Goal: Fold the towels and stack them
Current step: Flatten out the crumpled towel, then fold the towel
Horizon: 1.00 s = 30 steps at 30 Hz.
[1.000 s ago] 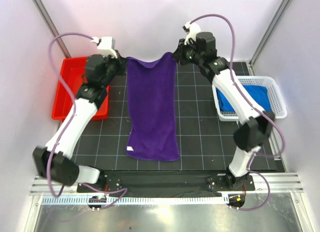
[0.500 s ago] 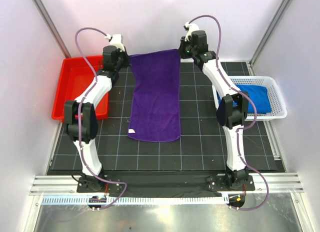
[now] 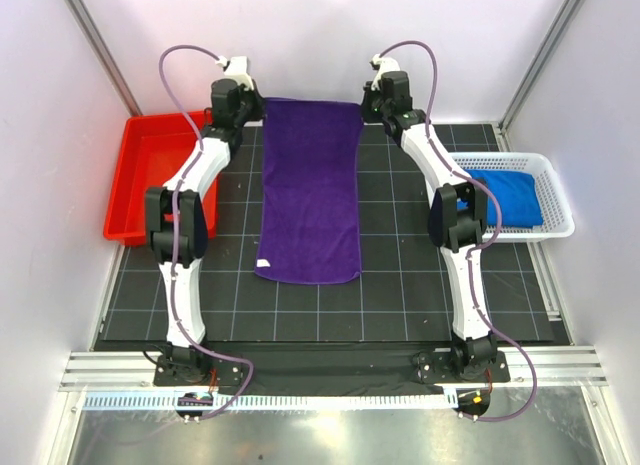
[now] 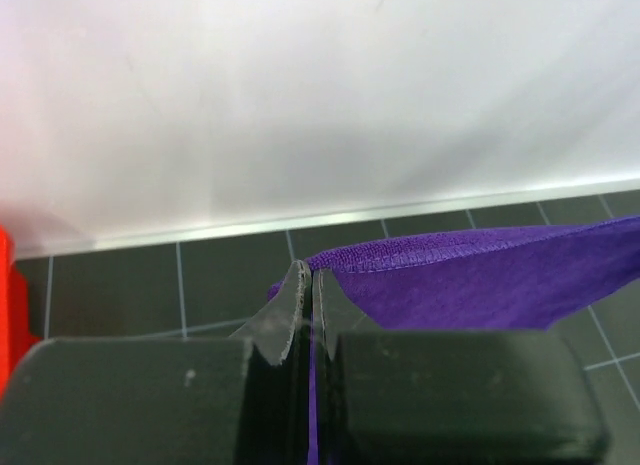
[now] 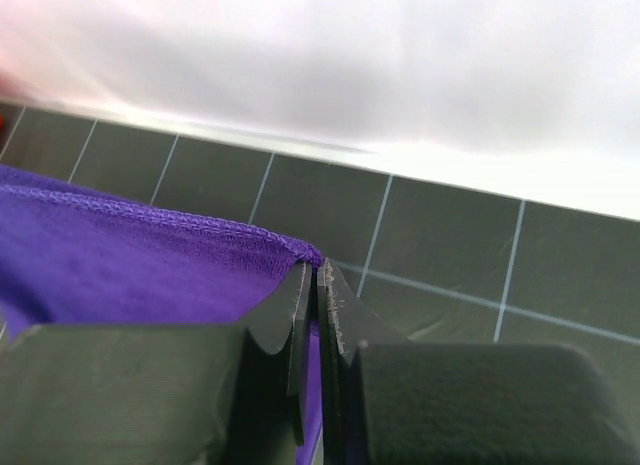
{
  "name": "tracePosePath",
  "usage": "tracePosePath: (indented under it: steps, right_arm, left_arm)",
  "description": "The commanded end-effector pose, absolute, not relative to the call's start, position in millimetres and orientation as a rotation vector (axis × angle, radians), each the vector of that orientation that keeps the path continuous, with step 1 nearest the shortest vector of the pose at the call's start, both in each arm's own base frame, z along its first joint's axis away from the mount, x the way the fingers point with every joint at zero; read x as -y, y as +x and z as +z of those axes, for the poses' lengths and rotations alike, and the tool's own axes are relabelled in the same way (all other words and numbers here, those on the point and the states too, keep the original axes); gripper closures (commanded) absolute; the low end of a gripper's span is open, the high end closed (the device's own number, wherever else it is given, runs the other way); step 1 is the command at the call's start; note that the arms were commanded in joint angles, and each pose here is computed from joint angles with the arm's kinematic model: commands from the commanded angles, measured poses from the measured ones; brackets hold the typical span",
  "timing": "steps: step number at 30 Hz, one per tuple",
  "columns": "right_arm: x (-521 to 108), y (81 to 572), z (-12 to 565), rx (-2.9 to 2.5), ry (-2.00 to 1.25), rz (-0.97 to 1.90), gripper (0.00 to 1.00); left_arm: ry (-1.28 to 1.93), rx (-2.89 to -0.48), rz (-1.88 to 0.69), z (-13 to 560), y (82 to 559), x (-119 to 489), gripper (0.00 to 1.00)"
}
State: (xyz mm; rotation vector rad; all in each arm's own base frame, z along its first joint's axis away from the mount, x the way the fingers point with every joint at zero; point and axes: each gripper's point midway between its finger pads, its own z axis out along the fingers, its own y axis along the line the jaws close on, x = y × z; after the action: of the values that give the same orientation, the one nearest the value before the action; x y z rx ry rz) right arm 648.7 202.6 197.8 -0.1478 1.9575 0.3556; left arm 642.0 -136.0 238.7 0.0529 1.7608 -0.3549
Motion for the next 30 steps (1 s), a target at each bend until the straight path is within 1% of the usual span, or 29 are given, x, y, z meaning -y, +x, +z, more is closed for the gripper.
tracePosePath:
  steps: [1, 2, 6, 9, 11, 13, 15, 17, 26, 30]
  right_arm:
    - [-186.3, 669.7, 244.6, -1.818, -0.083, 0.319, 0.99]
    - [-187.3, 670.6, 244.1, -1.815, -0.086, 0.323, 0.99]
    - [-185.8, 675.9, 243.2, -1.801, -0.082, 0.313, 0.99]
    - [-177.0, 680.5, 243.4, -1.791, -0.053, 0.265, 0.99]
    - [-176.4, 682.2, 244.3, -1.784, -0.051, 0.272, 0.99]
    - [-176.4, 683.9, 246.7, -1.779, -0.056, 0.273, 0.99]
    - [-176.5, 686.2, 242.3, -1.787, -0.056, 0.275, 0.99]
    - [-176.9, 686.1, 240.1, -1.791, -0.059, 0.276, 0.99]
    - [-185.0, 681.6, 231.6, -1.815, -0.067, 0.332, 0.99]
    - [-186.7, 683.0, 226.1, -1.82, -0.063, 0.337, 0.99]
  left_arm:
    - [0.043, -1.689, -0.351, 260.7, 655.8, 131.2, 0.99]
    - [0.041, -1.691, -0.349, 258.9, 657.0, 131.1, 0.99]
    - [0.038, -1.697, -0.352, 249.6, 661.8, 128.9, 0.92]
    - [0.035, -1.707, -0.362, 239.7, 666.2, 130.2, 0.89]
    - [0.036, -1.706, -0.371, 237.5, 668.7, 131.8, 0.89]
    - [0.034, -1.708, -0.374, 232.2, 671.5, 132.6, 0.93]
    - [0.029, -1.714, -0.376, 226.1, 673.8, 132.1, 0.94]
    - [0.026, -1.711, -0.377, 226.9, 675.5, 131.4, 1.0]
    - [-0.066, -1.682, -0.319, 244.3, 677.0, 112.7, 1.0]
    - [-0.061, -1.679, -0.31, 245.5, 678.7, 111.3, 1.0]
